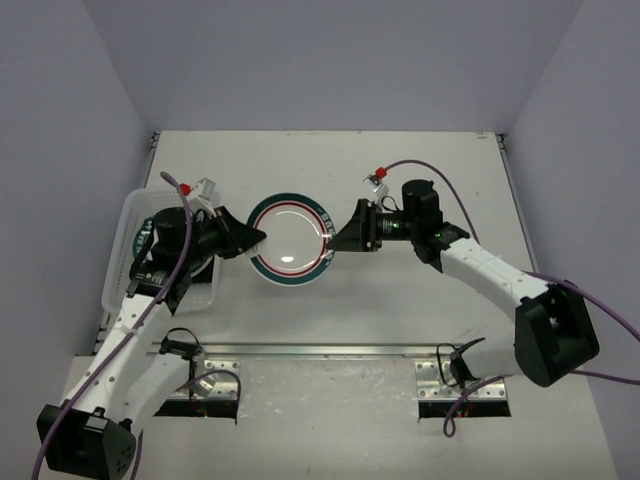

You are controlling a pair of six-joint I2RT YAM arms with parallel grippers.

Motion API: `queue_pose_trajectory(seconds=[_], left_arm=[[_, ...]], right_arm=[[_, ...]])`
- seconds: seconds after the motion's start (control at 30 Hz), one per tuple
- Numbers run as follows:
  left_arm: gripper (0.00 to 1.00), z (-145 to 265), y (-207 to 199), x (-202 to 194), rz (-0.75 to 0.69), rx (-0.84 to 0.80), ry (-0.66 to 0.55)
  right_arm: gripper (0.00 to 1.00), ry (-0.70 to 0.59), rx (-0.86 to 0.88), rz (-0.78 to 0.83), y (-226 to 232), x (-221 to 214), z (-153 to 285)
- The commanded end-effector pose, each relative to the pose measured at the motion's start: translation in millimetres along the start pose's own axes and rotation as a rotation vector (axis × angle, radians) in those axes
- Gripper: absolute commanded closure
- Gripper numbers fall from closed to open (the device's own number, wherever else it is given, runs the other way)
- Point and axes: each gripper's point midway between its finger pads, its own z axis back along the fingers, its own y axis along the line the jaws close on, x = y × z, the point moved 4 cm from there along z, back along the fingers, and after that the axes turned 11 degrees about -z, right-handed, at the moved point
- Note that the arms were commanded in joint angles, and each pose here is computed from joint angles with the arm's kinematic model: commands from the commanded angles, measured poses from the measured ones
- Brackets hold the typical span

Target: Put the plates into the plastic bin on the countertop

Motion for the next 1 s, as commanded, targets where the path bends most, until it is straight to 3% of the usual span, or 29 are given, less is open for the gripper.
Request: queue_pose_trajectory(seconds=[0.0, 0.03, 0.17, 0.37, 0.5, 0.67, 0.97], left_arm=[[1.00, 23, 14, 45, 0.000, 0.252, -0.177], [1.00, 31, 17, 56, 0.015, 0.311, -0.227], [1.00, 54, 27, 80, 0.080, 0.380, -0.337], [1.00, 111, 86, 90, 0.282, 0.818, -0.499], [1.00, 145, 107, 93, 0.310, 1.019, -0.604], [1.00, 132, 143, 92, 0.372, 1.011, -0.512], [1.00, 129, 178, 75, 0.455, 1.050, -0.463]], right_arm=[[0.16, -0.063, 0.076, 0.099, 15, 18, 8], [0.01, -0.075, 0.062, 0.077, 9, 21, 11], [0.01, -0.119, 0.046, 0.021, -10, 29, 25], [0.01, -0.196, 0.006, -0.021, -32, 29, 52], [0.01, -0.197, -0.009, -0.006, -37, 16, 59], [0.01, -0.180, 0.009, -0.012, -44, -3, 62], [0.01, -0.173, 0.040, 0.054, -34, -15, 69]])
